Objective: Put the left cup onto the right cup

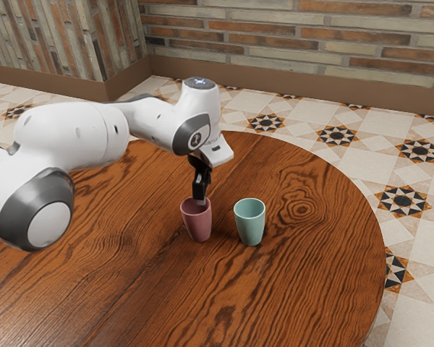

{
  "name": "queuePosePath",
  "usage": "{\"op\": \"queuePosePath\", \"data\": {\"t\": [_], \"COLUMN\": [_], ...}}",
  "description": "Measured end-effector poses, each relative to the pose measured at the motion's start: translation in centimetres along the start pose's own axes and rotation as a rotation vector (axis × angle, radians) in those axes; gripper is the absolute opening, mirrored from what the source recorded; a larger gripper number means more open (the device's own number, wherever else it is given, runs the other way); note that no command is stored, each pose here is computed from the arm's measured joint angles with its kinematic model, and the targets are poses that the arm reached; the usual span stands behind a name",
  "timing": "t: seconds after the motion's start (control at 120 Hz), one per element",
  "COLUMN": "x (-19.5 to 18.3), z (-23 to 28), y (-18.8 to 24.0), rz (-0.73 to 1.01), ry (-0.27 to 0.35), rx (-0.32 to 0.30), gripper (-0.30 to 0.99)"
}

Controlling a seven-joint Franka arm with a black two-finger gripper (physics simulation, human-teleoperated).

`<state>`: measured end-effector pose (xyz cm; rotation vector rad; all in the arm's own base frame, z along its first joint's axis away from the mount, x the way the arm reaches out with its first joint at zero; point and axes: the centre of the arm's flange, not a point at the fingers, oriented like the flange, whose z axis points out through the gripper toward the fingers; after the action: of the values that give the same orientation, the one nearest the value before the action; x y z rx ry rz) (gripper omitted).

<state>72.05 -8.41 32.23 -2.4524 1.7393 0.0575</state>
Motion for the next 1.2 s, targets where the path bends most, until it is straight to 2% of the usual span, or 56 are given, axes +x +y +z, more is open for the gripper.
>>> {"op": "queuePosePath", "data": {"t": [0.633, 0.883, 1.2], "x": [0.4, 0.0, -2.0], "z": [1.4, 1.0, -0.1], "y": [0.7, 1.1, 2.2], "rz": [-0.022, -0.041, -0.066], "ry": [0.042, 0.059, 0.063], "rx": [-0.036, -0.048, -0.069], "gripper": [0.00, -0.07, -0.09]}}
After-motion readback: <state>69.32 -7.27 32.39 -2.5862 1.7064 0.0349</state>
